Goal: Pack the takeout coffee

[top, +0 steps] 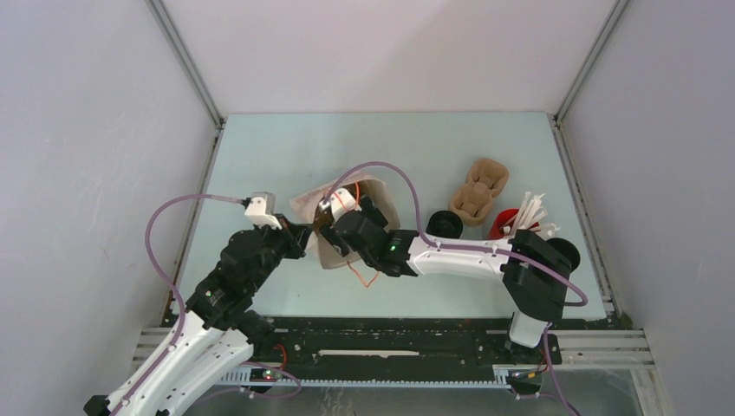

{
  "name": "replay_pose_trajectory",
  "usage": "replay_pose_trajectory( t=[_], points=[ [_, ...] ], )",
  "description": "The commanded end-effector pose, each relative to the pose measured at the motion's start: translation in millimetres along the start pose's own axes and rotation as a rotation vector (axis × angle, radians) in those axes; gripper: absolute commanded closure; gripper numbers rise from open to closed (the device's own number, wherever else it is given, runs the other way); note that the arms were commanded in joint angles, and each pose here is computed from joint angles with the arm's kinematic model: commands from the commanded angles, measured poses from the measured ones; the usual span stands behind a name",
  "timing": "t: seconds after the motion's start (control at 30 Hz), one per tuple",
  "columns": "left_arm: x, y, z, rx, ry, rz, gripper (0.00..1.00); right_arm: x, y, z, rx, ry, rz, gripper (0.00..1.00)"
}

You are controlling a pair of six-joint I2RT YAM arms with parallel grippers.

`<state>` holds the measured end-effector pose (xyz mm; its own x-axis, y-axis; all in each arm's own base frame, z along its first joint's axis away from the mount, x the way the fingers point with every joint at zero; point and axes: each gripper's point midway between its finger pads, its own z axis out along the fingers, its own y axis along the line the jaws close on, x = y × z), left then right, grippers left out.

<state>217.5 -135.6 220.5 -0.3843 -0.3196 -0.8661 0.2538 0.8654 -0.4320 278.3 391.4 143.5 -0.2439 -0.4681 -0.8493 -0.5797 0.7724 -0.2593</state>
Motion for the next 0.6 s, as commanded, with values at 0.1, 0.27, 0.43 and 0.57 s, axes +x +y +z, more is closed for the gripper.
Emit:
replay_pose_trajectory(
  t=[0.1,0.27,0.43,0.57],
  points=[
    [5.5,-2.5,0.7,0.02,0.009,-0.01,1.0,-21.6,-14.1,-2.1,0.122,-0.067,0.298,0.13],
    [6.5,-3.5,0.7,0.025,0.014,-0.01,1.0,-27.8,-6.5,12.0,0.114,-0.114,0.324,0.14],
    [5.1,-2.2,-0.6,0.018,0.009,-0.008,1.0,-33.9,6.3,23.9,0.008,-0.14,0.267,0.17],
    [-0.6,1.9,-3.4,-0.007,-0.004,0.009,1.0,-34.7,8.2,14.9,-0.053,-0.182,0.032,0.17]
  ],
)
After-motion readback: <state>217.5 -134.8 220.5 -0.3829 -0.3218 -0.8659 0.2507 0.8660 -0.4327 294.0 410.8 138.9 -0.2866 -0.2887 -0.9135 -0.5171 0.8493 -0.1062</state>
